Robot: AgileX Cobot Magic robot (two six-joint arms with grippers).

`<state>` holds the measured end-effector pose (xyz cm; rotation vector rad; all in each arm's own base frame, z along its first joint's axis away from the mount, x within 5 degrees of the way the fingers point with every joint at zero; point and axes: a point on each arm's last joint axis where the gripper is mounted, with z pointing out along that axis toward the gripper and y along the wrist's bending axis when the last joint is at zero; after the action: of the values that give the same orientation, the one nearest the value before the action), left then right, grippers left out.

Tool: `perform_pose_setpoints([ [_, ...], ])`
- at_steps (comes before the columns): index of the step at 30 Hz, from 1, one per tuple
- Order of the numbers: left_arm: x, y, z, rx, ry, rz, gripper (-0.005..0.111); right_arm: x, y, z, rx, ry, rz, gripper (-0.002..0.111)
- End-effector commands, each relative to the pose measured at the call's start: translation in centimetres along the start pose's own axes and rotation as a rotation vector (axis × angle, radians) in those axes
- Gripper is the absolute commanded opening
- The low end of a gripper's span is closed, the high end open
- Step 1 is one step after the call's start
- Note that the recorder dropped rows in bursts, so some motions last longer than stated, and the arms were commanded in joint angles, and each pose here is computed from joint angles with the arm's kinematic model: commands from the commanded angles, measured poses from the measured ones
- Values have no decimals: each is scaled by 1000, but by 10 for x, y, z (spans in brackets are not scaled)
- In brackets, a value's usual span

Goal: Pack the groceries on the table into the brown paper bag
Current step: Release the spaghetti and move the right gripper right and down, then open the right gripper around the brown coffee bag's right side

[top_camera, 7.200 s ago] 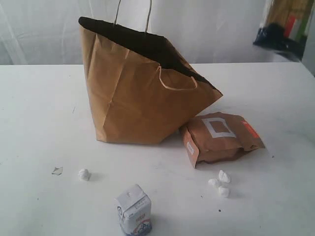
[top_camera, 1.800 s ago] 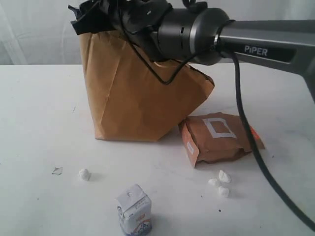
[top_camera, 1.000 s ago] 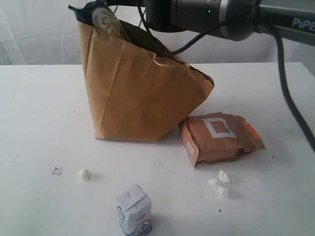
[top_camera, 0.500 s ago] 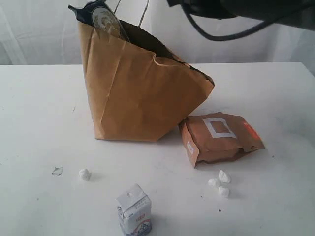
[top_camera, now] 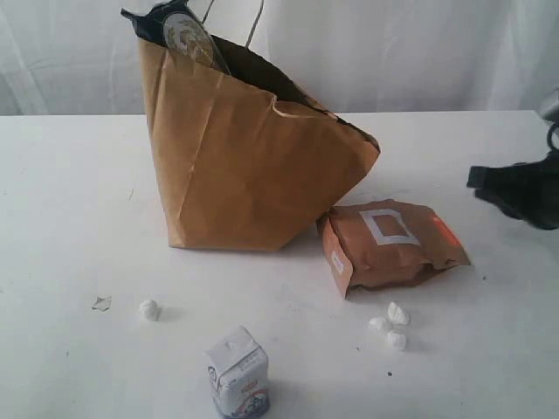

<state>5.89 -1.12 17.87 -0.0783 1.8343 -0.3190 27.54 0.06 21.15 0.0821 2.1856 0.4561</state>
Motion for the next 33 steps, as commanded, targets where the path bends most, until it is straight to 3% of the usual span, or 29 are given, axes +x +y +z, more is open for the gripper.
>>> perform_pose_setpoints([
  [1,1,0,0,-2,0,-8,0,19,22,0,-350,128,-87,0],
  [9,1,0,0,-2,0,-8,0,38,18,-6,-331,341,-237,5],
  [14,1,0,0,-2,0,-8,0,57,13,-15,-338,569,-326,34],
  [17,1,0,0,-2,0,-8,0,57,14,-15,-335,562,-292,56],
  [22,1,0,0,-2,0,-8,0,50,15,-14,-313,510,-268,79],
  [28,1,0,0,-2,0,-8,0,34,18,-13,-324,468,-305,81],
  [33,1,0,0,-2,0,-8,0,5,33,-9,-354,384,-459,81],
])
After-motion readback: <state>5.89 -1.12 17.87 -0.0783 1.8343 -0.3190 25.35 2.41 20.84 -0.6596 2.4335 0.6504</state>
